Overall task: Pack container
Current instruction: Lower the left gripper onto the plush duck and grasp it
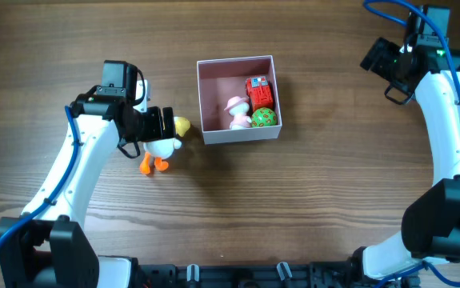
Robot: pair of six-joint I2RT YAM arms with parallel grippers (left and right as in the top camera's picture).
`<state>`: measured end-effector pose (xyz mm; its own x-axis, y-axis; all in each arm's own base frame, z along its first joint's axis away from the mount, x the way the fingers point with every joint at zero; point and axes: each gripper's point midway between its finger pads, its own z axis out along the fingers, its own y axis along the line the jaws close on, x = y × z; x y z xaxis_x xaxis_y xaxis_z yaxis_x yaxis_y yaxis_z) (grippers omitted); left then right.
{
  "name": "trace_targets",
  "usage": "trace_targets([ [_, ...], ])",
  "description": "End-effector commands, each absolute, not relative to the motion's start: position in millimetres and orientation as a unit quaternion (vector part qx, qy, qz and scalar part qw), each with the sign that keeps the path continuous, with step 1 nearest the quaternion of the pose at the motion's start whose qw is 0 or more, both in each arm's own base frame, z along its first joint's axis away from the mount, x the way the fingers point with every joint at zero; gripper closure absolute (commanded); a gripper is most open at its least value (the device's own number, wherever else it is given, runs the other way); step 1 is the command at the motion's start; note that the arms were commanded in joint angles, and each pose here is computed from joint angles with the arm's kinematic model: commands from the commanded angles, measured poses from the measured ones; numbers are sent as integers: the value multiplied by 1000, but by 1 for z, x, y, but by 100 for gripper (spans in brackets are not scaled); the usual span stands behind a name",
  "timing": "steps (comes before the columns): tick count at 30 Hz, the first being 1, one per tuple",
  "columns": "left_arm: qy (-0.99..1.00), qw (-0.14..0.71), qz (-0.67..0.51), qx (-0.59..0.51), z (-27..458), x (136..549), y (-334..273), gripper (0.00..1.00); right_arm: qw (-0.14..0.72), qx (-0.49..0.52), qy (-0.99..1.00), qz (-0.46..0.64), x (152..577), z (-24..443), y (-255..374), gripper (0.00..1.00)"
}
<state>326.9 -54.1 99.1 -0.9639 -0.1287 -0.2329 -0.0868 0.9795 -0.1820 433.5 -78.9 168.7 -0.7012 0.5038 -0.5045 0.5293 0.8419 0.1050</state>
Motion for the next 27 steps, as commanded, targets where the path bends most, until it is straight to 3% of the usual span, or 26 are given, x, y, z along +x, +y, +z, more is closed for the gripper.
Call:
trace_targets([
  [1, 986, 142, -68, -45, 107, 334, -48, 0, 262, 279, 924, -20, 435, 164, -77, 0],
  [13, 996, 69, -20, -45, 55, 330, -35, 0, 262, 279, 924, -20, 435, 164, -77, 0],
  [27, 994, 84, -60, -37, 54, 341, -49, 0, 262, 279, 924, -20, 435, 164, -77, 0],
])
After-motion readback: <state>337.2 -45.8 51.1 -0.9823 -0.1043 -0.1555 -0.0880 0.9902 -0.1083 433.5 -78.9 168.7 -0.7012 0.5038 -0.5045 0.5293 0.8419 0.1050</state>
